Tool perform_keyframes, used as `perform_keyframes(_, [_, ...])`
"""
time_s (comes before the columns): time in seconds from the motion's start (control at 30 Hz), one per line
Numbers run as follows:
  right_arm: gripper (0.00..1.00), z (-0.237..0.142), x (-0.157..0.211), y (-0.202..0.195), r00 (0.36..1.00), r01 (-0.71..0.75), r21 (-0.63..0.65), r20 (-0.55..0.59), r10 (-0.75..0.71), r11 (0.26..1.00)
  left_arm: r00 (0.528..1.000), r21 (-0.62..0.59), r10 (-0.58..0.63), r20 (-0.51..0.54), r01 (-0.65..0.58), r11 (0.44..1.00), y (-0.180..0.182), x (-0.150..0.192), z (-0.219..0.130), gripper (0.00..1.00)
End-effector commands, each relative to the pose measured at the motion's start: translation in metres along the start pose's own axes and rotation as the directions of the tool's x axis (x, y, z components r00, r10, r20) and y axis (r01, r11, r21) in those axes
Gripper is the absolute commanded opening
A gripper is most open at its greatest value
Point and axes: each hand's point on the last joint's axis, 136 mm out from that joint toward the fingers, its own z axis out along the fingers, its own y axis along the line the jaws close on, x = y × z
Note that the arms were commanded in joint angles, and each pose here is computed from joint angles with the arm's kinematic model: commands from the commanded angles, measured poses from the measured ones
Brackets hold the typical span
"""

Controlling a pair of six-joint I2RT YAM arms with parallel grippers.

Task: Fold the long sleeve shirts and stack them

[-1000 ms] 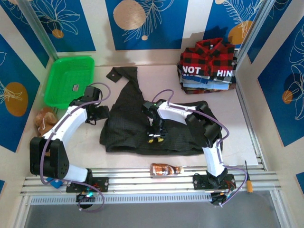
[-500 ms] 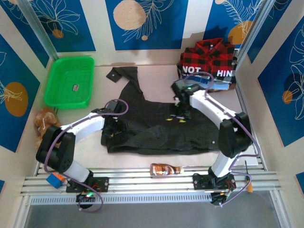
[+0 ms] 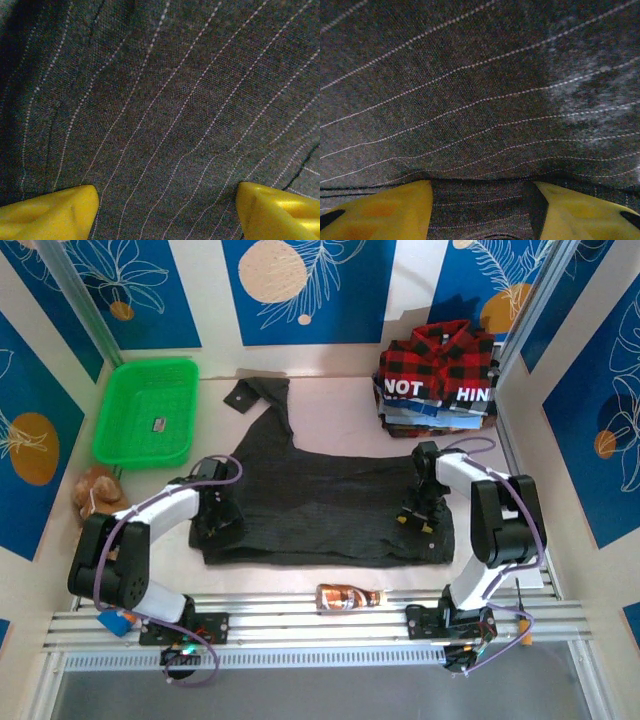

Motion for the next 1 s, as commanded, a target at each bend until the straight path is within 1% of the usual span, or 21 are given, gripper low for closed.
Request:
perform_keyframes(0.0, [0.54,0.007,0.002,-0.022,0.998,-0.059,0.068,0.030,0.057,0.996,0.998,-0.107,0.012,-0.054,-0.018,0.994,0.034,0.017,0.005,0.76])
perform_keyframes(0.13, [0.54,0.010,0.003,-0.034,0.995,-0.098,0.087,0.036,0.096,0.991,0.998,-0.123,0.013,-0.060,-0.020,0.992,0.041,0.018,0.002,0.76])
perform_keyframes(0.23, [0.54,0.004,0.001,-0.027,0.995,-0.086,0.041,0.054,0.084,0.995,0.998,-0.119,0.006,-0.055,-0.013,0.993,0.045,0.017,-0.004,0.76])
perform_keyframes(0.33, [0.56,-0.016,-0.003,-0.014,0.994,-0.060,-0.012,0.095,0.060,0.998,0.999,-0.076,0.011,-0.037,-0.013,0.997,0.036,0.012,-0.021,0.77])
perform_keyframes(0.43, [0.59,-0.047,-0.007,-0.002,0.987,-0.016,-0.061,0.158,0.025,0.998,0.999,0.055,0.024,0.045,-0.026,0.998,0.007,-0.007,-0.058,0.78])
perform_keyframes(0.5, [0.61,-0.073,-0.011,0.006,0.975,0.031,-0.098,0.221,-0.009,0.995,0.991,0.155,0.034,0.126,-0.054,0.986,-0.016,-0.028,-0.091,0.82])
perform_keyframes(0.57, [0.64,-0.096,-0.015,0.015,0.959,0.088,-0.138,0.280,-0.047,0.987,0.979,0.231,0.072,0.189,-0.116,0.966,-0.041,-0.048,-0.117,0.86])
perform_keyframes(0.63, [0.65,-0.114,-0.019,0.021,0.945,0.142,-0.159,0.316,-0.086,0.977,0.962,0.298,0.143,0.231,-0.210,0.931,-0.070,-0.069,-0.135,0.87])
perform_keyframes(0.73, [0.67,-0.137,-0.025,0.033,0.915,0.238,-0.176,0.371,-0.160,0.955,0.927,0.290,0.258,0.272,-0.334,0.897,-0.101,-0.104,-0.141,0.87])
perform_keyframes(0.83, [0.70,-0.150,-0.030,0.039,0.892,0.290,-0.178,0.406,-0.199,0.940,0.897,0.265,0.356,0.262,-0.422,0.867,-0.127,-0.139,-0.128,0.85])
perform_keyframes(0.87, [0.70,-0.153,-0.030,0.042,0.887,0.306,-0.184,0.411,-0.210,0.934,0.887,0.257,0.386,0.254,-0.447,0.857,-0.136,-0.149,-0.123,0.83])
perform_keyframes(0.9, [0.70,-0.156,-0.031,0.043,0.884,0.317,-0.190,0.414,-0.217,0.929,0.881,0.247,0.413,0.229,-0.463,0.851,-0.142,-0.158,-0.111,0.82])
perform_keyframes(0.93, [0.70,-0.157,-0.030,0.045,0.882,0.327,-0.192,0.414,-0.226,0.925,0.872,0.237,0.432,0.231,-0.481,0.844,-0.148,-0.168,-0.107,0.79])
perform_keyframes(0.97, [0.70,-0.159,-0.031,0.045,0.878,0.335,-0.191,0.417,-0.233,0.922,0.866,0.208,0.447,0.224,-0.490,0.846,-0.151,-0.179,-0.099,0.77])
